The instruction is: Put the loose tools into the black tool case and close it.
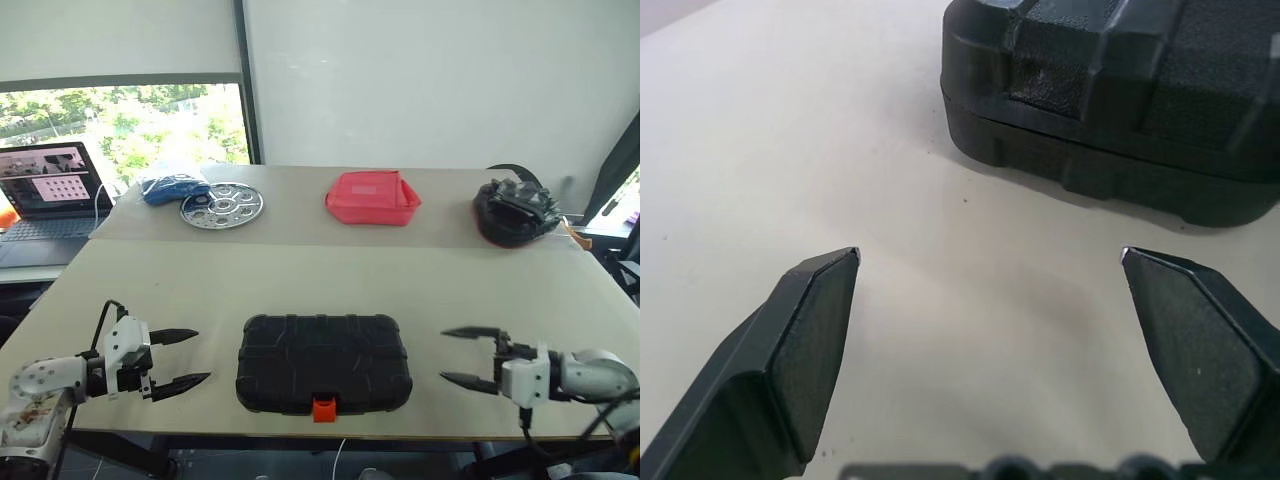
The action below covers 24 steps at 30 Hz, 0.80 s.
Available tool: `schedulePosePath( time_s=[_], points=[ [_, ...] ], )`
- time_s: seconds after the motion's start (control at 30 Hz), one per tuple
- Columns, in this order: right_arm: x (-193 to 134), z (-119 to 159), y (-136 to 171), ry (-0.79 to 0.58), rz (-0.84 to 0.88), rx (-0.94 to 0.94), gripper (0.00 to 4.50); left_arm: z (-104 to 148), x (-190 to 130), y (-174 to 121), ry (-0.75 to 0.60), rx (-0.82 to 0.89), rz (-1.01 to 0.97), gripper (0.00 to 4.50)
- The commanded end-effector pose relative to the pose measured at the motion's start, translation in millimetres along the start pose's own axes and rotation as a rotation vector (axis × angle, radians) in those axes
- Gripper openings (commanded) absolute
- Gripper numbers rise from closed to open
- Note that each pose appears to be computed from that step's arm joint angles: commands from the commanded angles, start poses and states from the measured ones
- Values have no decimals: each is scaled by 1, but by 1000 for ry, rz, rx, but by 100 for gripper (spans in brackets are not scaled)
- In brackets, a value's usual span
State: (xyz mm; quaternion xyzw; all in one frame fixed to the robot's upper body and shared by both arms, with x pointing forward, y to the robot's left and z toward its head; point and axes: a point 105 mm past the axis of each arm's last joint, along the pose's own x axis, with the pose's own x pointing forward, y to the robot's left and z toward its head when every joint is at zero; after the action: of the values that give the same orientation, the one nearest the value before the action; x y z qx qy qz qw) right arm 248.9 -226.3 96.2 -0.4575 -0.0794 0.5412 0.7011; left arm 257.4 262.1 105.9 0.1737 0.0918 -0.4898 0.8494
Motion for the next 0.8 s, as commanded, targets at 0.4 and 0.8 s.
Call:
schedulePosePath(
  time_s=[0.4,0.8],
  points=[
    [46,63,43,-151,255,331,0,0,34,-38,20,43,-187,4],
    [71,73,45,-129,240,396,0,37,35,20,-101,-93,41,4]
  ],
)
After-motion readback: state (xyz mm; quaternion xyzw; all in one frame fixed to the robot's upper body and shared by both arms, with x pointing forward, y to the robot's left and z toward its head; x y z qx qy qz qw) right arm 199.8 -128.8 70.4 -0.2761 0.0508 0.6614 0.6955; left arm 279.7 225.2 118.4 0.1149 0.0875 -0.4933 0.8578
